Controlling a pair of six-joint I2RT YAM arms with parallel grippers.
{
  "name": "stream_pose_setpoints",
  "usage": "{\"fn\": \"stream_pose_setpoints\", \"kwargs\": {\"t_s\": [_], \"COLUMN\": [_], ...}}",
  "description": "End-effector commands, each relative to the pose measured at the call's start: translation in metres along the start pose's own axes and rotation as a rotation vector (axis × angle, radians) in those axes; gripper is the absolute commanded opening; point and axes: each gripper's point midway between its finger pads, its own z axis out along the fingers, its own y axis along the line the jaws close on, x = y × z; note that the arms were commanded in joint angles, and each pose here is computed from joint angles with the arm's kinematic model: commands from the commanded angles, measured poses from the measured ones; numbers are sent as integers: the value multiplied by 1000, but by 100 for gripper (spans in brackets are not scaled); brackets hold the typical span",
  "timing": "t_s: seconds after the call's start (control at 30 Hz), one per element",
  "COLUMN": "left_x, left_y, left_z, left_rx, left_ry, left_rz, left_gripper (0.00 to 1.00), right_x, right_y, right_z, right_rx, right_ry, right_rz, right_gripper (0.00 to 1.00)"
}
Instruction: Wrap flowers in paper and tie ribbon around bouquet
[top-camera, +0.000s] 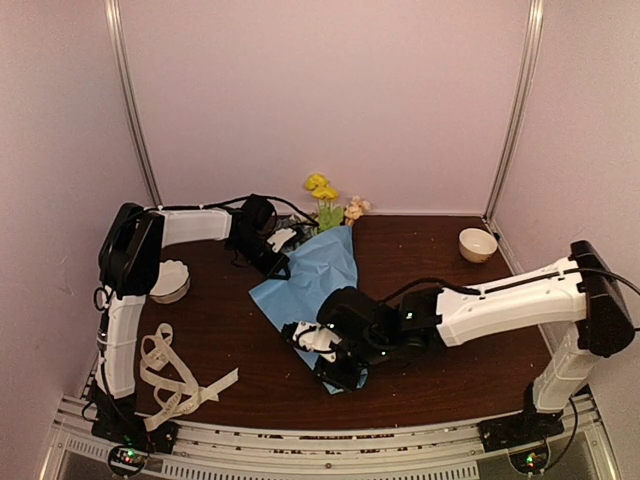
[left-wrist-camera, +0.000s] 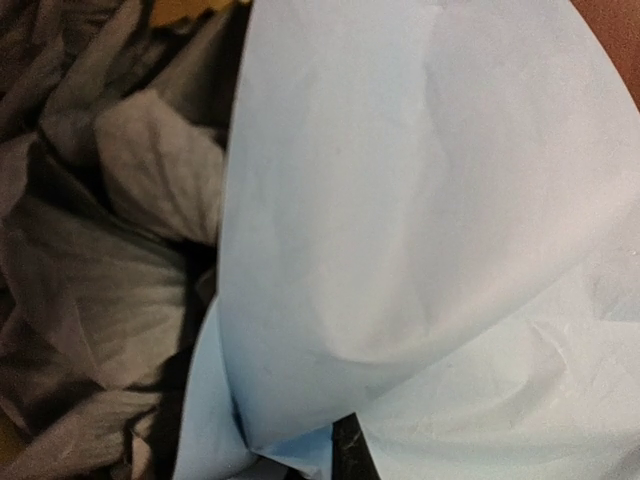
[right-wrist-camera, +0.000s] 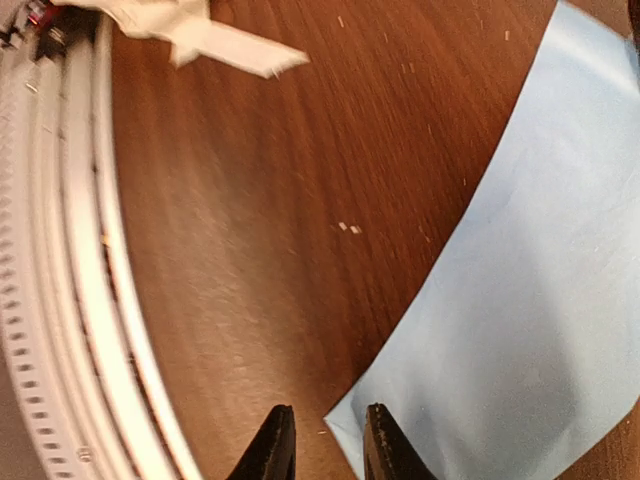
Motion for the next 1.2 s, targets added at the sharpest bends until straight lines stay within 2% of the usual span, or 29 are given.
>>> {"fn": "stream_pose_setpoints", "kwargs": {"t_s": [0.0, 0.07, 0.17, 0.37, 0.47, 0.5, 0.63, 0.77, 0.9, 1.07, 1.17], "left_x": [-1, -3, -9, -18, -24, -25, -6, 27, 49, 57, 55], "left_y": [7, 7, 6, 11, 5, 4, 0, 6, 11, -6, -12], "left_z": [2, 2, 0, -7, -19, -26, -50, -62, -57, -42, -38], "left_rx": [-14, -14, -16, -42, -21, -16, -1, 14, 85, 209, 263], "left_ry": [-11, -15, -28, -35, -46, -52, -47, -46, -68, -96, -106], "left_rz": [15, 18, 26, 26, 16, 9, -43, -146, -259, -282, -292], "left_gripper": [0, 0, 0, 0, 34, 41, 59, 69, 73, 74, 68], "right_x": [-38, -29, -3, 30, 38, 40, 46, 46, 45, 47, 47], "right_y": [9, -22, -60, -67, -64, -63, -61, -59, -60, -60, -60], "right_z": [-43, -30, -4, 41, 53, 56, 59, 58, 59, 59, 60], "right_rx": [-122, -14, 128, 166, 156, 149, 143, 134, 135, 139, 137], "right_ry": [-203, -169, -46, 90, 112, 115, 116, 97, 98, 96, 95], "right_rz": [48, 126, 191, 192, 207, 209, 228, 238, 234, 233, 235], "right_gripper": [26, 26, 25, 23, 23, 22, 22, 22, 22, 22, 22]}}
